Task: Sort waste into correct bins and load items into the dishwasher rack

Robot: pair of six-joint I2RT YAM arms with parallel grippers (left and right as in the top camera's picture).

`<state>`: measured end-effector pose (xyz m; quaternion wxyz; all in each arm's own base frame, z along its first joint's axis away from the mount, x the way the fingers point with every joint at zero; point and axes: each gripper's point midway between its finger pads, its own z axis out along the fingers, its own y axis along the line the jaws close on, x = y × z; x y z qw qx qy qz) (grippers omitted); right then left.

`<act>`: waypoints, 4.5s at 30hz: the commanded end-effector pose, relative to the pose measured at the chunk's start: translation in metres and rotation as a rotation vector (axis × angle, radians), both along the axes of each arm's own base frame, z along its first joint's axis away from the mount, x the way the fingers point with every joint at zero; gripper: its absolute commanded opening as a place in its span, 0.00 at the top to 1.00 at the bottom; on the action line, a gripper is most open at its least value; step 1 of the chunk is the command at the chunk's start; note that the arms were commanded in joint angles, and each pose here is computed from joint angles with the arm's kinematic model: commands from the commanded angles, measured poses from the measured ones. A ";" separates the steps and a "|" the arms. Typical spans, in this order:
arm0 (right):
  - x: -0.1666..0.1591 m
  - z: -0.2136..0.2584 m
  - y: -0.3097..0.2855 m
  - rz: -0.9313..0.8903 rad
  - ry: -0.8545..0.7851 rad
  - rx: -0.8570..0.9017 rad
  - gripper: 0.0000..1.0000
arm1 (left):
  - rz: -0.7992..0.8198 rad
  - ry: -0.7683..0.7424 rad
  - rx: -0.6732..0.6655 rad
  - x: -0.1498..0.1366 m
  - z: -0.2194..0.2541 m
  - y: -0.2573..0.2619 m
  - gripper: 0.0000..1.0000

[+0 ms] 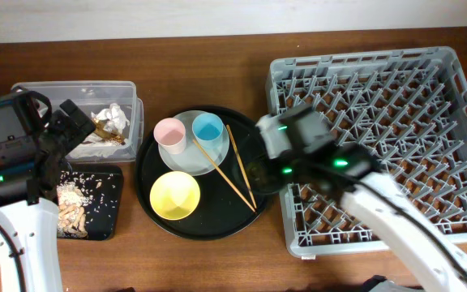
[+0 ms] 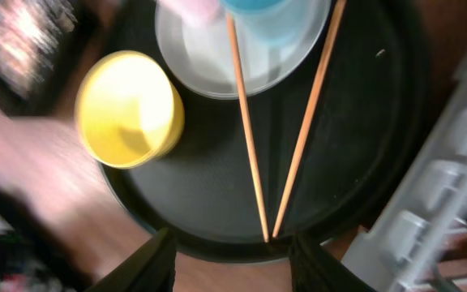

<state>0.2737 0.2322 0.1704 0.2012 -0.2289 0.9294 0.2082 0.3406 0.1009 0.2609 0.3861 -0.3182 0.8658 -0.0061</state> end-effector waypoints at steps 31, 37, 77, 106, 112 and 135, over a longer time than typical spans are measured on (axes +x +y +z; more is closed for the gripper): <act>0.028 -0.159 0.067 0.146 -0.026 -0.278 0.59 | -0.001 -0.017 -0.005 0.000 0.006 0.000 0.01; 0.029 -0.158 0.068 0.144 -0.034 -0.272 0.71 | -0.001 -0.017 -0.005 0.000 0.006 0.000 0.01; 0.114 -0.041 -0.153 -0.420 0.211 -0.355 0.96 | -0.001 -0.009 -0.007 -0.001 0.005 0.000 0.01; 0.078 -0.035 -0.027 -0.117 0.299 -0.070 0.75 | -0.001 -0.009 -0.007 -0.001 0.005 0.000 0.01; 0.078 -0.045 -0.006 -0.246 0.165 -0.258 0.75 | -0.001 -0.009 -0.007 -0.001 0.005 0.000 0.01; 0.067 -0.151 0.021 -0.254 0.009 -0.172 0.69 | -0.001 -0.009 -0.007 -0.001 0.005 0.000 0.01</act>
